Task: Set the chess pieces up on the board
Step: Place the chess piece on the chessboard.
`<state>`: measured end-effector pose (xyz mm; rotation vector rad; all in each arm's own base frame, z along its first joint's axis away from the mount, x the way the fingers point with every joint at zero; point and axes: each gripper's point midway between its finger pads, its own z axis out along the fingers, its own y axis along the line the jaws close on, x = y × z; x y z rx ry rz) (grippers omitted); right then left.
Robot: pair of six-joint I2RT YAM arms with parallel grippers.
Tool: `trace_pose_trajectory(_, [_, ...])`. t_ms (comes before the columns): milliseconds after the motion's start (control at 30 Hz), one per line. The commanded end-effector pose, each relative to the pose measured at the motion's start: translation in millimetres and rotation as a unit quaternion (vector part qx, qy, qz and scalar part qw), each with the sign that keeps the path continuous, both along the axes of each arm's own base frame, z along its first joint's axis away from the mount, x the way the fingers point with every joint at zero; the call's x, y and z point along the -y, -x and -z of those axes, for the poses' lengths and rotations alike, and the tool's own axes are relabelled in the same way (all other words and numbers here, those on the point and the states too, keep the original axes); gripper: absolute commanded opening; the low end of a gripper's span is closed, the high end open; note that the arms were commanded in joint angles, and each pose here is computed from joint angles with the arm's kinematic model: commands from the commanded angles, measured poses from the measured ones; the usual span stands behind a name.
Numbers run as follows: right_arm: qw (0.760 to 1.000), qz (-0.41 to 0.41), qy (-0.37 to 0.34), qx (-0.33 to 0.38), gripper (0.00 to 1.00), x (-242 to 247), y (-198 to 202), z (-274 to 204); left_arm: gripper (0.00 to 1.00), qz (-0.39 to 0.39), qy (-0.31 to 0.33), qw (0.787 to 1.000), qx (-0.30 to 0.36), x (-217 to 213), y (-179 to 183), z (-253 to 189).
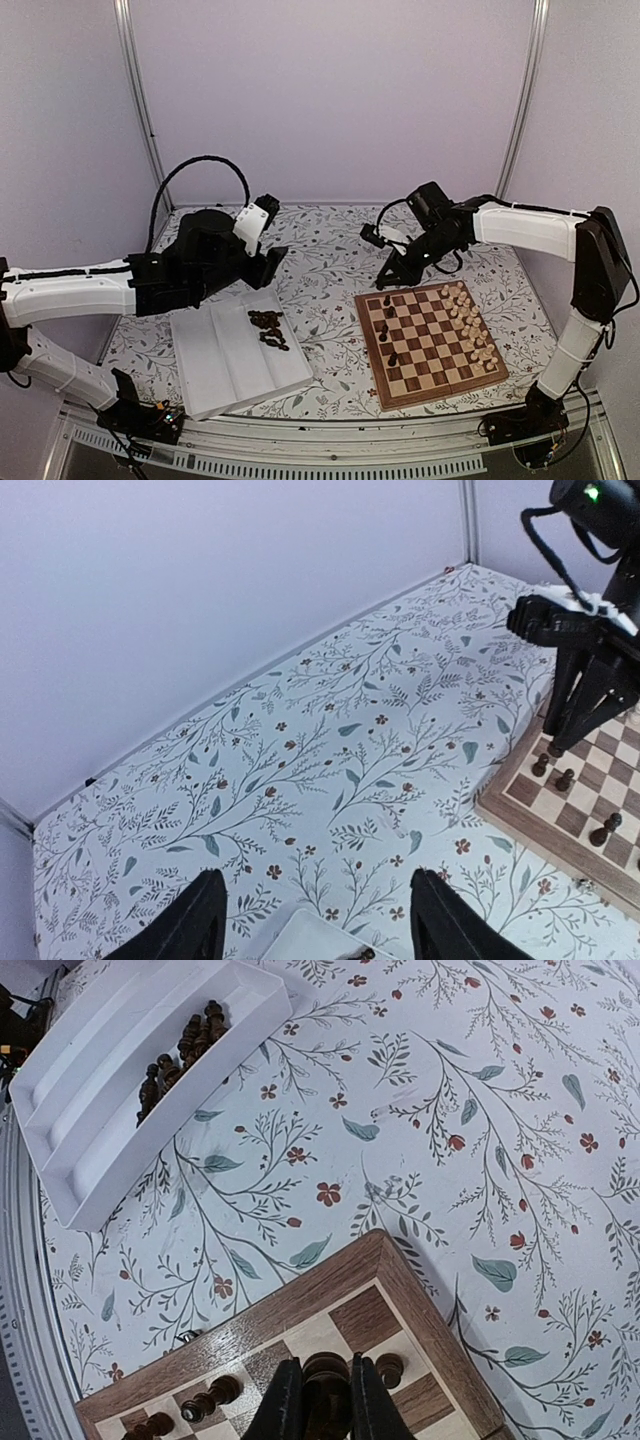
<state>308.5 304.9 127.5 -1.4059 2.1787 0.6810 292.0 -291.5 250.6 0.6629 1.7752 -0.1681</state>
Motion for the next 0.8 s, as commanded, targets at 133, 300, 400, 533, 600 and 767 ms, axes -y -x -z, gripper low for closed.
trace_pose_trajectory(133, [0.998,-0.040,0.037,0.027,0.00,-11,8,32,0.67,-0.039,0.013,0.999,0.006,-19,-11,4])
trace_pose_trajectory(300, [0.996,-0.059,0.063,0.028,0.00,-12,20,50,0.67,-0.042,0.006,0.999,0.002,-19,-13,7])
trace_pose_trajectory(400, [0.995,-0.065,0.074,0.034,0.00,-12,23,56,0.67,-0.048,0.006,0.999,0.004,-21,-14,6])
trace_pose_trajectory(533, [0.994,-0.066,0.085,0.033,0.00,-11,25,63,0.67,-0.051,0.014,0.999,-0.002,-21,-14,7])
trace_pose_trajectory(600, [0.993,-0.067,0.087,0.032,0.00,-12,25,65,0.67,-0.048,0.014,0.999,-0.004,-20,-14,8])
trace_pose_trajectory(767, [0.992,-0.065,0.098,0.034,0.02,-12,24,71,0.67,-0.047,0.012,0.999,-0.008,-19,-14,10])
